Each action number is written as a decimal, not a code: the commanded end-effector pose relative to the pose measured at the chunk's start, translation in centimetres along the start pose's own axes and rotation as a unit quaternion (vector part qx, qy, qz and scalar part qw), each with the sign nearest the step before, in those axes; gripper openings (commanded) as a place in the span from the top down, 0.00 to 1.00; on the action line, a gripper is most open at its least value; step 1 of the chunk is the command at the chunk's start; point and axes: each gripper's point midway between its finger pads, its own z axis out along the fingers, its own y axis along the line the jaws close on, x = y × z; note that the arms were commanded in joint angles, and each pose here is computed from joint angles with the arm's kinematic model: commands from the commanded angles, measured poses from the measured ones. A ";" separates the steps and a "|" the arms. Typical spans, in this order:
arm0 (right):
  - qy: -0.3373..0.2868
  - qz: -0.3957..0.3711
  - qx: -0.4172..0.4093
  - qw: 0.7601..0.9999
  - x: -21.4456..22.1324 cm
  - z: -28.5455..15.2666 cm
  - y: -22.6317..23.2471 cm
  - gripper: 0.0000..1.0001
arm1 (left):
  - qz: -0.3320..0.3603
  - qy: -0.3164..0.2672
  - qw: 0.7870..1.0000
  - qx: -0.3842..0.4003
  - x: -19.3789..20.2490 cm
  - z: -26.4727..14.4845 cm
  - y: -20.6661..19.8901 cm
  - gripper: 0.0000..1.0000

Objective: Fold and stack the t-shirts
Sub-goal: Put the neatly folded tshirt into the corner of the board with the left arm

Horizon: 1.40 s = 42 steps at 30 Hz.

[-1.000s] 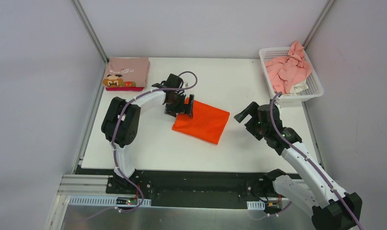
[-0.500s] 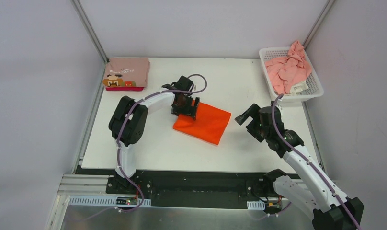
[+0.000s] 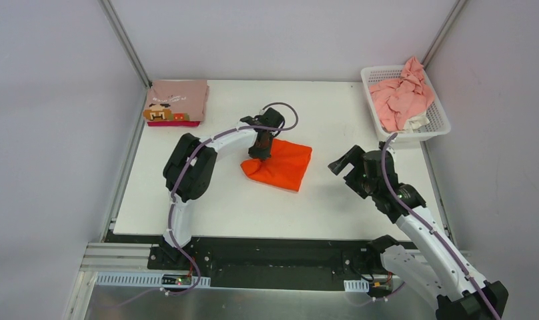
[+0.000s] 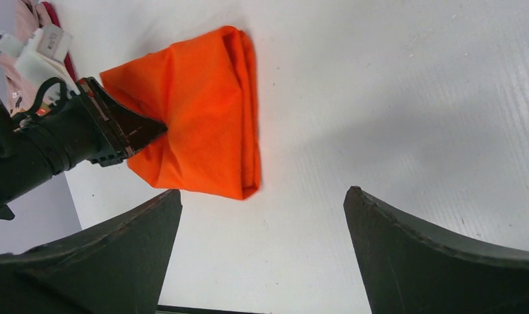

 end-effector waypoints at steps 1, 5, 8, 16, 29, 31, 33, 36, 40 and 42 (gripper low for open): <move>-0.011 -0.011 0.003 1.000 -0.3 0.0 -0.5 0.01 | 0.014 -0.043 0.978 -0.204 -2.9 -1.8 8.7 1.00; -0.019 -0.013 0.008 1.000 -0.5 0.1 -0.8 0.01 | 0.039 -0.076 0.961 -0.264 -6.9 -4.0 13.3 1.00; -0.023 -0.016 0.007 1.000 -0.5 0.5 -0.8 0.01 | 0.070 -0.095 0.952 -0.282 -10.1 -4.2 16.2 1.00; -0.036 -0.028 0.025 0.999 -0.9 1.6 -1.5 0.01 | 0.122 -0.130 0.932 -0.314 -17.3 -5.6 23.0 1.00; -0.045 -0.036 0.052 0.997 -1.2 2.6 -2.3 0.01 | 0.166 -0.167 0.898 -0.371 -23.4 -11.0 29.9 1.00; -0.043 -0.037 0.052 0.997 -1.1 2.7 -2.2 0.01 | 0.168 -0.168 0.894 -0.380 -23.7 -12.0 30.6 1.00; -0.042 -0.037 0.052 0.997 -1.1 2.8 -2.2 0.01 | 0.169 -0.168 0.891 -0.386 -23.7 -12.7 31.3 1.00; -0.040 -0.036 0.056 0.997 -1.1 2.9 -2.3 0.01 | 0.163 -0.174 0.888 -0.392 -23.8 -14.1 32.2 1.00; -0.038 -0.036 0.057 0.997 -1.0 3.1 -2.2 0.01 | 0.152 -0.191 0.885 -0.395 -24.2 -15.9 32.5 1.00; -0.037 -0.036 0.058 0.997 -1.1 3.1 -2.1 0.01 | 0.148 -0.203 0.886 -0.390 -24.4 -16.9 32.3 1.00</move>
